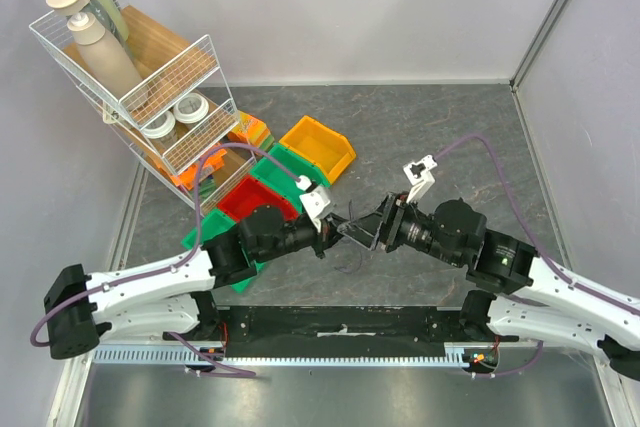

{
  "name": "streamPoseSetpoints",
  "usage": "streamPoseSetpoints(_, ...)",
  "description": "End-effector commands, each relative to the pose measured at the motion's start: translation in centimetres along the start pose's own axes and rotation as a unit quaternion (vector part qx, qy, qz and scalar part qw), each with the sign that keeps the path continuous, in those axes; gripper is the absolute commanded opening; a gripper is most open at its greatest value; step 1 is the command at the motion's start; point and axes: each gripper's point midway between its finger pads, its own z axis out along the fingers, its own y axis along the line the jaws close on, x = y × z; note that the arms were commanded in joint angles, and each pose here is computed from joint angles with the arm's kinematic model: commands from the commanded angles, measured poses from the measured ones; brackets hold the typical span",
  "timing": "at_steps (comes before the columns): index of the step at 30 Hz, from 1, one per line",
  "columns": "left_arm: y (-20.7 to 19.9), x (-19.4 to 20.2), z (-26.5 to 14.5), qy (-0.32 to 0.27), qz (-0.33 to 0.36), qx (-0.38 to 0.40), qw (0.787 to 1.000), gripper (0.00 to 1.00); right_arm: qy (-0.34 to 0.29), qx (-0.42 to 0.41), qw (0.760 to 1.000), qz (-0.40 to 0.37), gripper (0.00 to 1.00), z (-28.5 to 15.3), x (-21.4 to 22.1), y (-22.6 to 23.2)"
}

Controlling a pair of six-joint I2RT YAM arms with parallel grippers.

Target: Untangle the cables

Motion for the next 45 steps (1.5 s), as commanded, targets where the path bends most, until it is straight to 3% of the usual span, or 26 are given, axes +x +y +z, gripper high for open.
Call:
streamPoseSetpoints(1,1.7,-3.0,-2.2,-0.030,-0.006,-0.059,0.998,0.02,-0.038,0.108,0.992,-0.056,0.81,-2.1,-1.6,-4.3)
streamPoseSetpoints(3,2.4,-2.7,-3.3,-0.024,-0.016,-0.083,0.996,0.02,-0.054,0.173,0.980,-0.080,0.91,-3.9,-2.4,-7.0)
streamPoseSetpoints(6,4.1,-1.7,-5.0,-0.002,-0.035,-0.142,0.989,0.02,-0.073,0.259,0.957,-0.105,0.98,-6.8,-2.9,-10.9)
streamPoseSetpoints(9,6.6,-0.1,-6.8,0.033,-0.053,-0.223,0.973,0.02,-0.082,0.296,0.946,-0.105,0.98,-8.5,-2.6,-13.2)
streamPoseSetpoints(12,8.3,-0.7,-7.9,0.039,-0.043,-0.274,0.960,0.02,-0.072,0.289,0.950,-0.097,0.98,-8.6,-1.4,-13.9)
streamPoseSetpoints(22,13.3,-12.6,-9.3,-0.041,0.038,-0.353,0.934,0.02,-0.040,0.278,0.955,-0.094,0.96,-7.3,0.1,-14.0)
streamPoseSetpoints(30,15.3,-15.5,-9.7,-0.052,0.076,-0.390,0.916,0.02,-0.041,0.283,0.954,-0.094,0.95,-7.5,0.4,-14.6)
streamPoseSetpoints(36,17.3,-11.7,-9.6,-0.016,0.071,-0.423,0.903,0.02,-0.040,0.287,0.952,-0.096,0.95,-7.5,0.5,-14.8)
streamPoseSetpoints(41,19.3,-6.7,-11.5,0.030,0.055,-0.488,0.871,0.02,-0.040,0.289,0.952,-0.095,0.96,-7.5,0.6,-15.1)
streamPoseSetpoints(45,20.8,-3.1,-12.0,0.047,0.033,-0.513,0.856,0.02,-0.036,0.297,0.949,-0.097,0.96,-7.4,0.9,-15.6)
